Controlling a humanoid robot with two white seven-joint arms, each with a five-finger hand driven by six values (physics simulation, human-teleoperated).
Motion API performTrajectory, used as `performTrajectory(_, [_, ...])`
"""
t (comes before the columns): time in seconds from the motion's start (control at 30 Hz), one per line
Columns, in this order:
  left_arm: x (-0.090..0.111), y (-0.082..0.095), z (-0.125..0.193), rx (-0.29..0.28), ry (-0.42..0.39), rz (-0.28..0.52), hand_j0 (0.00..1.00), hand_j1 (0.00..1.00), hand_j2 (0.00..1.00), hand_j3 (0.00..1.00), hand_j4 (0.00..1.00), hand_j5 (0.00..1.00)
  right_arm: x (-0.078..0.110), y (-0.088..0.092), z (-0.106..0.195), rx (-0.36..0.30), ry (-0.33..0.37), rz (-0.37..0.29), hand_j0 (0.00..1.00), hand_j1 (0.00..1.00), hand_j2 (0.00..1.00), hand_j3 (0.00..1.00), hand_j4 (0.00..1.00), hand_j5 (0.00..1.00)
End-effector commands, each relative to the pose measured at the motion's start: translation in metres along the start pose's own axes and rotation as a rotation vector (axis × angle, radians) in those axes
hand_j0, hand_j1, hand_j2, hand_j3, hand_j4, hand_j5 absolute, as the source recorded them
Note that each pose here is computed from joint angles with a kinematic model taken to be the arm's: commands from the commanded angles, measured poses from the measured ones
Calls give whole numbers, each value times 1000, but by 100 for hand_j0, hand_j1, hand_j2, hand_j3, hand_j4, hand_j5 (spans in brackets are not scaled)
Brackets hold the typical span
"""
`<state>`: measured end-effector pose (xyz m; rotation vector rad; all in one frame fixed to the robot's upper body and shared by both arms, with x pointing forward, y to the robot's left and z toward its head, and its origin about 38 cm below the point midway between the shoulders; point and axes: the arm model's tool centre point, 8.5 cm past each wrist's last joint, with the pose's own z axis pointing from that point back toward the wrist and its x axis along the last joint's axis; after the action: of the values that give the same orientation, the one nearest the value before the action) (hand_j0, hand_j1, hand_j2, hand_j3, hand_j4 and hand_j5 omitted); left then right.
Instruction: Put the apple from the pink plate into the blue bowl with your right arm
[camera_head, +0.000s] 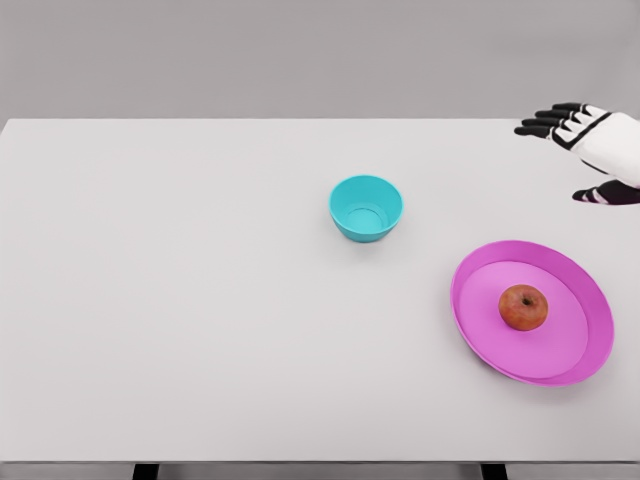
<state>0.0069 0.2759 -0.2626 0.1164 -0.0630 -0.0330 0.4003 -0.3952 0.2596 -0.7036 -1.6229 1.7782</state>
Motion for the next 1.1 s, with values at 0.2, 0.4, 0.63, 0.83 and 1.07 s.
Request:
performTrajectory(0.2, [0, 0, 0, 0, 0, 0, 100, 100, 100, 100, 100, 100, 14, -10, 4, 23, -44, 41, 100, 100, 100, 100, 100, 100])
performTrajectory(0.4, [0, 0, 0, 0, 0, 0, 100, 100, 100, 100, 100, 100, 24, 7, 27, 287, -59, 91, 100, 100, 100, 100, 100, 100])
performTrajectory(0.63, [0, 0, 0, 0, 0, 0, 100, 100, 100, 100, 100, 100, 44, 37, 34, 407, -112, 63, 100, 100, 100, 100, 100, 100])
performTrajectory(0.83, [0, 0, 0, 0, 0, 0, 100, 100, 100, 100, 100, 100, 53, 67, 32, 462, -136, 2, 100, 100, 100, 100, 100, 100])
performTrajectory(1.07, [0, 0, 0, 0, 0, 0, 100, 100, 100, 100, 100, 100, 53, 85, 31, 485, -133, -34, 100, 100, 100, 100, 100, 100])
